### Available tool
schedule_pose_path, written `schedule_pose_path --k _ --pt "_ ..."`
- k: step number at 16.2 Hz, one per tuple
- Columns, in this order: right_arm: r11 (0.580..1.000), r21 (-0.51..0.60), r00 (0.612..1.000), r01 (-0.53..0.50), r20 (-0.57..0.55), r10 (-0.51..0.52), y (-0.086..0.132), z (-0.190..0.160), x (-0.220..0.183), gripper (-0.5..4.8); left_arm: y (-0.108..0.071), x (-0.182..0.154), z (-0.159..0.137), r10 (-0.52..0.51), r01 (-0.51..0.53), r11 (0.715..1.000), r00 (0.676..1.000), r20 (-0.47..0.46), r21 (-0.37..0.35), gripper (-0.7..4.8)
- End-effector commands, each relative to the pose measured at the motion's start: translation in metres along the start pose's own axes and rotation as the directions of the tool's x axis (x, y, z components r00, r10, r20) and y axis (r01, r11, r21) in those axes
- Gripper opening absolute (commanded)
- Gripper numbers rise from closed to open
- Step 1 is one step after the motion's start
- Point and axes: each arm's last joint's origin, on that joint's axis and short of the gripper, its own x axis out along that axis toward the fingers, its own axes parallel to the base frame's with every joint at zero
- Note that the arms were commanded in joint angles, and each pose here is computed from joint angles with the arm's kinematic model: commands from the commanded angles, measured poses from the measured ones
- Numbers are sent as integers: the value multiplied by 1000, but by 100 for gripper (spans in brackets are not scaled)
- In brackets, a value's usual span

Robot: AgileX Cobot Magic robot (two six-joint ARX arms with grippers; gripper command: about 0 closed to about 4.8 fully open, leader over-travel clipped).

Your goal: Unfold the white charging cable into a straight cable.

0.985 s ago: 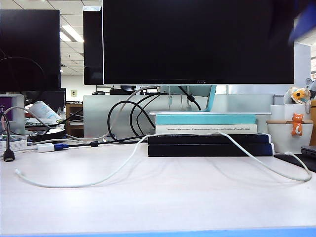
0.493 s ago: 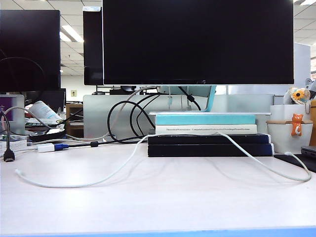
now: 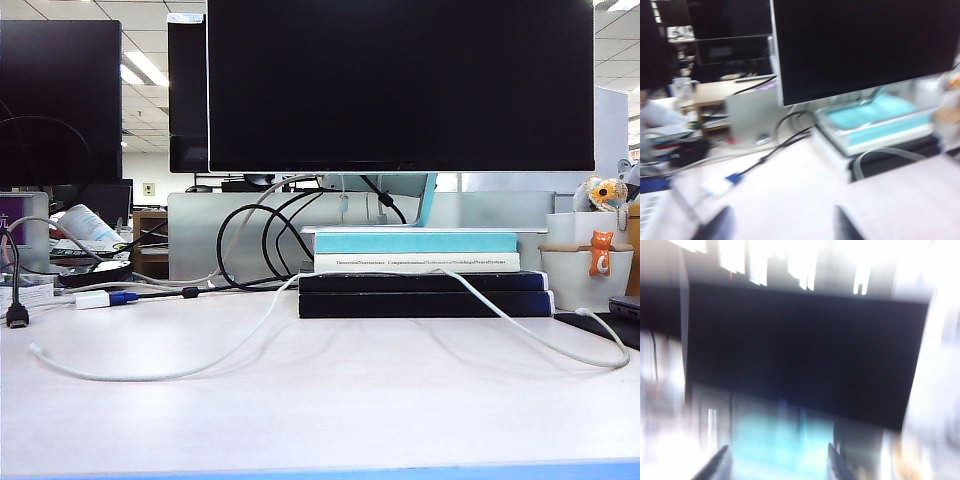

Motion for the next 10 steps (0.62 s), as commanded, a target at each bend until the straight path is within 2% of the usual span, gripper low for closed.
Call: schedule_pose_path --k 1,2,3,6,7,8,10 --pt "969 241 997 -57 63 43 5 -55 5 40 -2 12 -18 -84 90 994 993 88 -66 268" --pt "954 293 998 -57 27 51 6 -70 9 20 -2 16 -24 -82 89 992 993 86 -86 268" --pt "947 318 998 -43 -30 55 8 -89 11 -8 -1 23 -37 -69 74 994 996 64 -83 233" --pt "945 327 995 -23 -89 55 9 -109 12 -8 -1 32 -63 -71 69 993 997 -13 -98 141" --pt "944 328 993 -20 -102 56 9 -114 12 -8 -1 35 -72 -72 69 995 997 -35 -78 141" --pt "949 316 992 -8 -121 48 10 -119 12 -8 -1 37 -79 -72 70 997 996 -46 -29 136" --pt "962 269 985 56 -172 -9 9 -130 11 -8 -1 38 -80 -69 69 997 997 -16 -17 111"
